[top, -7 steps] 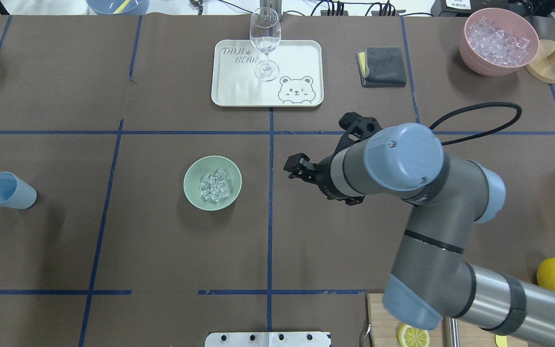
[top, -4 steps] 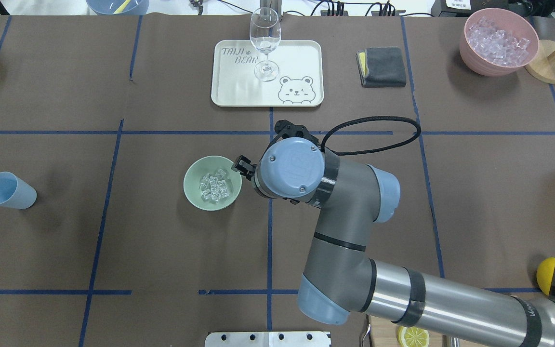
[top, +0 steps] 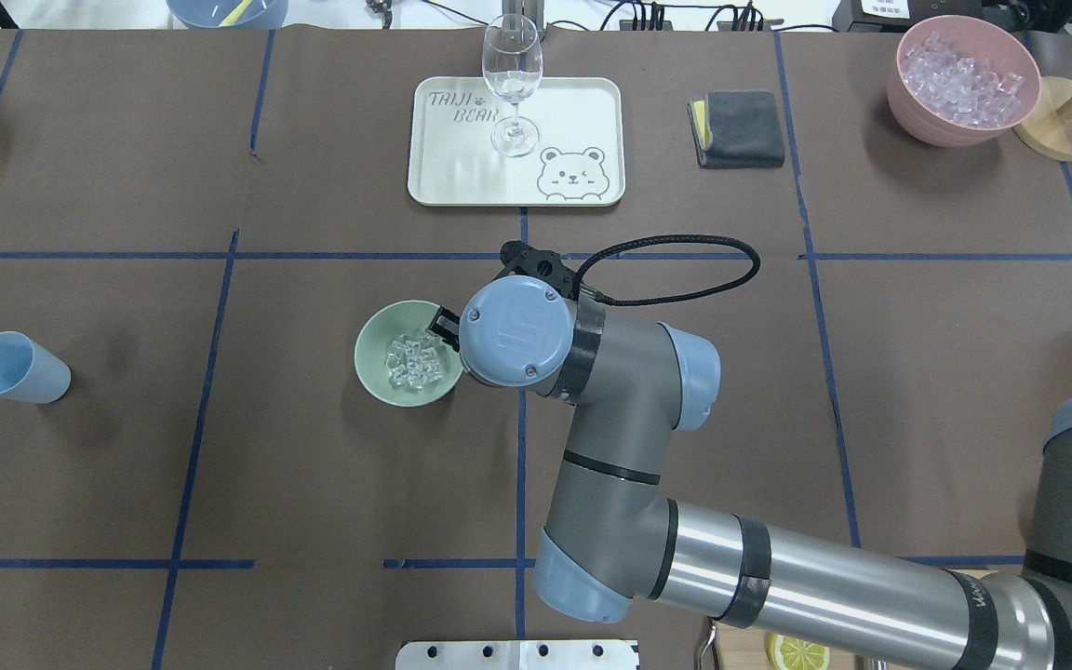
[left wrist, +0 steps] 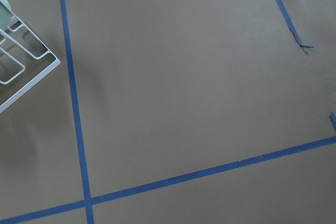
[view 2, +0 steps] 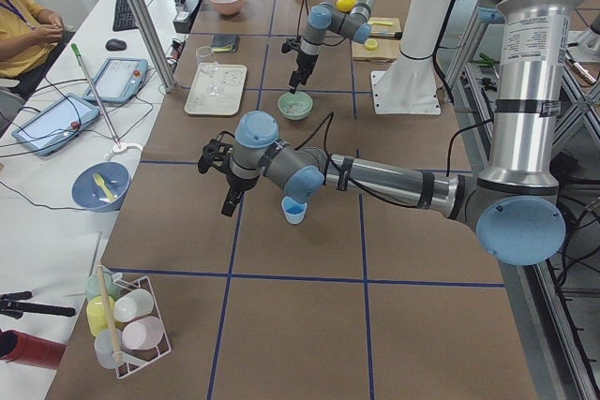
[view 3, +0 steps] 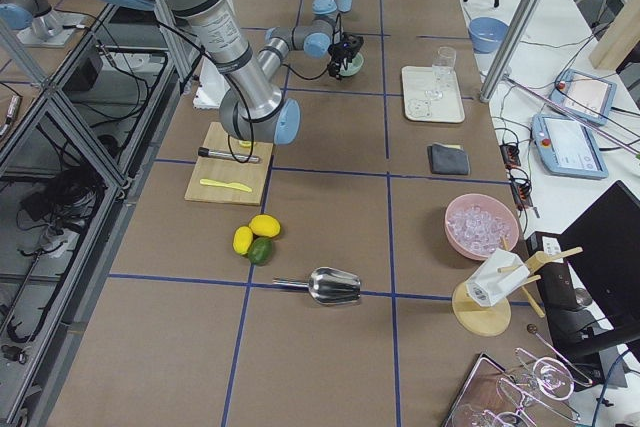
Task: Pour ice into bowl
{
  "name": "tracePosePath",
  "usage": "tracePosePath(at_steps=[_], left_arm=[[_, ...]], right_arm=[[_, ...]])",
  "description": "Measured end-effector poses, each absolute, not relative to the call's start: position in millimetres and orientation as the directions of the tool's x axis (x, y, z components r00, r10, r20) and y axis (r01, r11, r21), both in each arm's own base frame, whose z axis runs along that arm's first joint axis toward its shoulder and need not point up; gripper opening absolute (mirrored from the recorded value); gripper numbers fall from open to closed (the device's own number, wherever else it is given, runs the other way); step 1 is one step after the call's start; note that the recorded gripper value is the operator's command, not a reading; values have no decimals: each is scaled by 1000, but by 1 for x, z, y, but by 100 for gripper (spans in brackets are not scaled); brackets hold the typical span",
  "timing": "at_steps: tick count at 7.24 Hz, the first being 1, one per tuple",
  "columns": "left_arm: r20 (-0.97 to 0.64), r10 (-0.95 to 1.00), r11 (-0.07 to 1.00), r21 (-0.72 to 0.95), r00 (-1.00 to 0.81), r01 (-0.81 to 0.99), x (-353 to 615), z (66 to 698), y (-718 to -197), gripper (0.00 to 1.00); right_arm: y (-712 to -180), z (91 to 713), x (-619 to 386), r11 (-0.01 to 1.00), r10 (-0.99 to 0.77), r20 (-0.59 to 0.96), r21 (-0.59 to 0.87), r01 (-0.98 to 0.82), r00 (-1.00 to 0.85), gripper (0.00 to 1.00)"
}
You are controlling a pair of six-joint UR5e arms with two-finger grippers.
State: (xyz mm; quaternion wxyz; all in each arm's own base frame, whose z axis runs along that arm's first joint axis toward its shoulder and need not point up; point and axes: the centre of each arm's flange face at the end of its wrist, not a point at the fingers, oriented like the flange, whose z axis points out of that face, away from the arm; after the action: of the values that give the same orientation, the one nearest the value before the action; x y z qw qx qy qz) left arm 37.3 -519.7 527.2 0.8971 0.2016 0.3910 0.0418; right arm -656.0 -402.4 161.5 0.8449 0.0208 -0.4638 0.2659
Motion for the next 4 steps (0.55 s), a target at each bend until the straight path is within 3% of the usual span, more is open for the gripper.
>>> tracePosePath(at_steps=[1, 2, 4], left_arm=[[-684, 232, 915, 395, 691, 84, 37, 527, -518, 100], [-685, 230, 916, 393, 692, 85, 37, 527, -517, 100], [-690, 215, 920, 381, 691, 95, 35, 528, -512, 100]], right_arm=[[-400, 164, -663, 860, 427, 800, -216, -463, 422, 9], [-398, 163, -666, 860, 429, 802, -221, -460, 416, 0], [-396, 162, -667, 861, 429, 804, -225, -457, 411, 0]])
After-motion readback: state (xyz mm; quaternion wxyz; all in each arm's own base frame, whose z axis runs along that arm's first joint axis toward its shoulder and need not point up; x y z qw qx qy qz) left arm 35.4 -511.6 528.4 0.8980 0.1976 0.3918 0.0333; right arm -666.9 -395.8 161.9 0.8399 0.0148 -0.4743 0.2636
